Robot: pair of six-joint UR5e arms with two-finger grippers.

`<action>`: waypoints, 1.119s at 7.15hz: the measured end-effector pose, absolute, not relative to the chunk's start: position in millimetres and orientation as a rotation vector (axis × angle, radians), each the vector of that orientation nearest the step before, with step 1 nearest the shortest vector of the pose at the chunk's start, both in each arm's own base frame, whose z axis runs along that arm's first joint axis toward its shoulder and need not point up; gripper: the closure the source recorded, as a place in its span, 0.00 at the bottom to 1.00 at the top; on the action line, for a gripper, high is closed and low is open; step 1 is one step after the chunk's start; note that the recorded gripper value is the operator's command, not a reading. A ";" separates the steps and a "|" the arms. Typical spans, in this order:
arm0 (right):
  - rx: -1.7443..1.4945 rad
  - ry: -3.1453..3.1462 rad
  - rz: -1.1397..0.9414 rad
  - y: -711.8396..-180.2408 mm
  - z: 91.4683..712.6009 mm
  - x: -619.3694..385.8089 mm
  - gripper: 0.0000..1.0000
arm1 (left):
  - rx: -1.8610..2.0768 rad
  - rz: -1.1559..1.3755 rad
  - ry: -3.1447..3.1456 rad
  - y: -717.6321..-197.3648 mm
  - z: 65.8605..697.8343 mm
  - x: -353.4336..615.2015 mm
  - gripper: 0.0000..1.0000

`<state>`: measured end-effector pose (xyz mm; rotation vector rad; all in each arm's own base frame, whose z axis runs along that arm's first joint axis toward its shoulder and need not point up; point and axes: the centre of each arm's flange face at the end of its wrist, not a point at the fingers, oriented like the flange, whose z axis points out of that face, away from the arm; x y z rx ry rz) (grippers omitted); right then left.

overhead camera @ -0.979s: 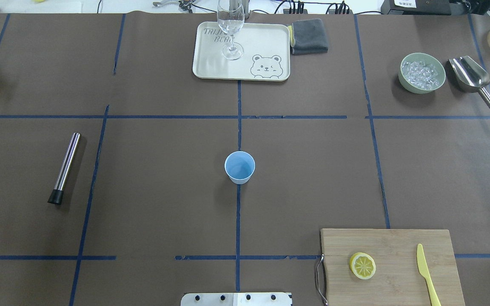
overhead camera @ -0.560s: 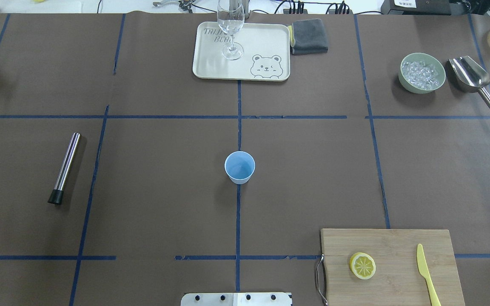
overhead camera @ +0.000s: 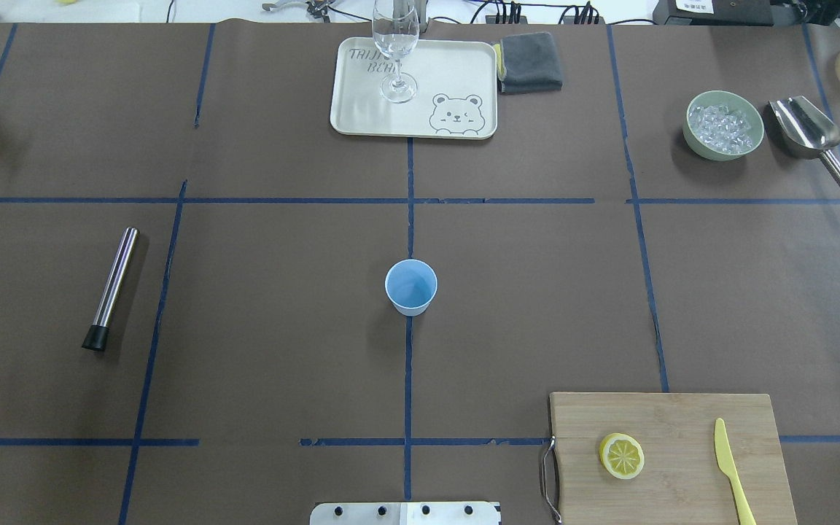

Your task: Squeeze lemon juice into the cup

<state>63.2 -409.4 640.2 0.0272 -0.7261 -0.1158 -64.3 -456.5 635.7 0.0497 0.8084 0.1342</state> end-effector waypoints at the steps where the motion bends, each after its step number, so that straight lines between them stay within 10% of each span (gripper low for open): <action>1: 0.110 -0.724 -0.158 -417.5 629.4 56.9 0.00 | 0.046 0.133 0.808 -454.2 637.6 -64.3 0.00; 8: 0.343 -0.892 -0.388 -418.1 471.9 -130.3 0.00 | 0.070 0.152 0.837 -454.0 627.8 -59.7 0.00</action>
